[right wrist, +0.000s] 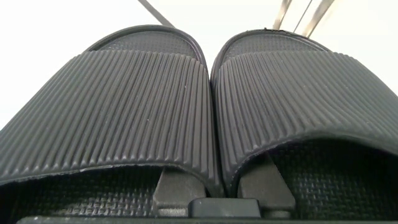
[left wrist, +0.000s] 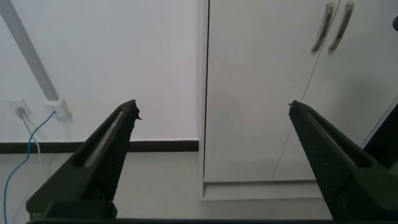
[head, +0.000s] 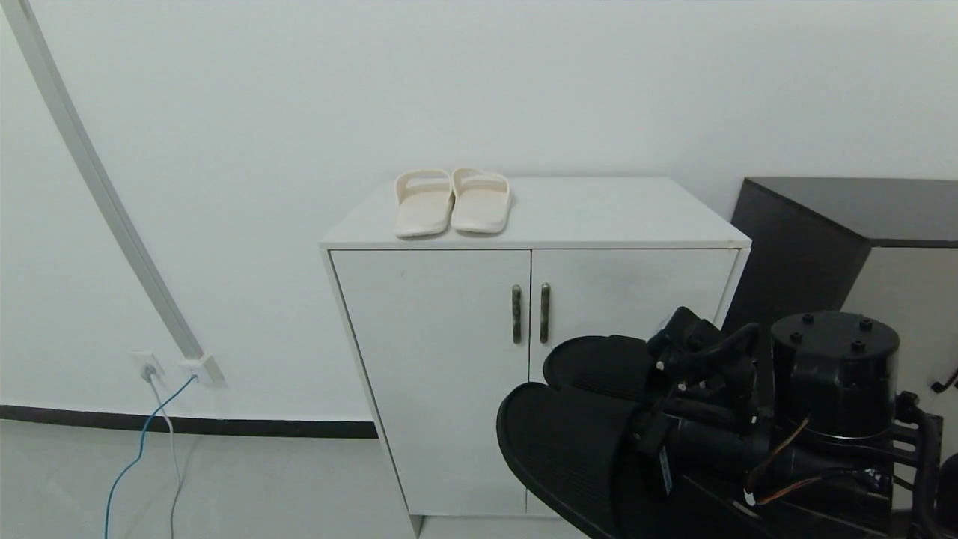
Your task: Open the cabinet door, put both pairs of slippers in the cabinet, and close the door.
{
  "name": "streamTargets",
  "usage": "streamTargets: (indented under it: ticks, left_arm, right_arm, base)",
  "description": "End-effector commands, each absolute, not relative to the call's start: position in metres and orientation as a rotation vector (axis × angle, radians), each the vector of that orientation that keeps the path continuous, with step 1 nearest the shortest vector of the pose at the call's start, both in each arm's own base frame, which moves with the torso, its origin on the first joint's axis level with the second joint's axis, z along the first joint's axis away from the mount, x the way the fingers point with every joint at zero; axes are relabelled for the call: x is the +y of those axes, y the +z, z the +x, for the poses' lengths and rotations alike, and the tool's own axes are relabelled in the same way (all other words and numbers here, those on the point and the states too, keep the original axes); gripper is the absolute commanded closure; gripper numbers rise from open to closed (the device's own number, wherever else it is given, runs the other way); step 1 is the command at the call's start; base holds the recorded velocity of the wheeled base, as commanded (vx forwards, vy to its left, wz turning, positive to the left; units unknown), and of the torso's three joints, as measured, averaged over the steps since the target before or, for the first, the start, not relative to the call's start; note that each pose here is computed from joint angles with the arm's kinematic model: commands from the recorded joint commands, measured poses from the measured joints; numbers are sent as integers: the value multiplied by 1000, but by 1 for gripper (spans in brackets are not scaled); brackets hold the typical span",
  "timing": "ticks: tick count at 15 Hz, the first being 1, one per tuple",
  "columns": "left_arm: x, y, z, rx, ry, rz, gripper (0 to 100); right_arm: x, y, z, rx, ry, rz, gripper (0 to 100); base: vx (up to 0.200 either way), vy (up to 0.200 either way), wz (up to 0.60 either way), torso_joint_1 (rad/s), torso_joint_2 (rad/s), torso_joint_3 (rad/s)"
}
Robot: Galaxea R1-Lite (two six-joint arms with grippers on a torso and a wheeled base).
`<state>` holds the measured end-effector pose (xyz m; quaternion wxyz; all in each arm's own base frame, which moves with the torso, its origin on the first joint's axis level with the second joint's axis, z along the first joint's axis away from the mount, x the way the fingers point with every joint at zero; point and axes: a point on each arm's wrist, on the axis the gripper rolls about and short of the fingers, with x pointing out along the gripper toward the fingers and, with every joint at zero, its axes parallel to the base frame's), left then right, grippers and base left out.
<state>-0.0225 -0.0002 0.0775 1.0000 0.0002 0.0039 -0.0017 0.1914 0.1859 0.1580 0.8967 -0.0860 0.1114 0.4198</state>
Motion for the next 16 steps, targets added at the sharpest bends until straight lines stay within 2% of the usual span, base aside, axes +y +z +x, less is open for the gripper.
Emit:
streamTargets:
  ticks: [1, 2, 4, 6, 9, 13, 16]
  left_arm:
    - [0, 78, -21, 28, -5, 17, 0]
    - [0, 79, -21, 24, -5, 35, 0]
    - [0, 121, -23, -31, -15, 0, 0]
    - [-2, 132, -12, 39, -89, 9, 0]
    - [-4, 141, 8, 114, -182, 2, 0]
    - [-5, 153, 32, 138, -241, -6, 0]
    - [-6, 159, 54, 151, -252, -8, 0]
  right_arm:
    - [186, 157, 192, 235, 869, -179, 100]
    - [186, 157, 192, 235, 869, -179, 100]
    - [186, 156, 191, 236, 869, -180, 100]
    - [186, 157, 191, 234, 869, -181, 100]
    - [185, 157, 191, 235, 865, -183, 100]
    - [185, 155, 190, 241, 866, -184, 100]
    - [185, 155, 190, 243, 868, -185, 100]
  base:
    - [0, 0, 0, -154, 481, 325]
    - [0, 0, 0, -144, 481, 330]
    - [0, 0, 0, -141, 481, 337]
    - [0, 0, 0, -122, 474, 352]
    - [0, 0, 0, -92, 452, 359]
    - [0, 0, 0, -36, 410, 365]
    - [0, 0, 0, 2, 27, 15]
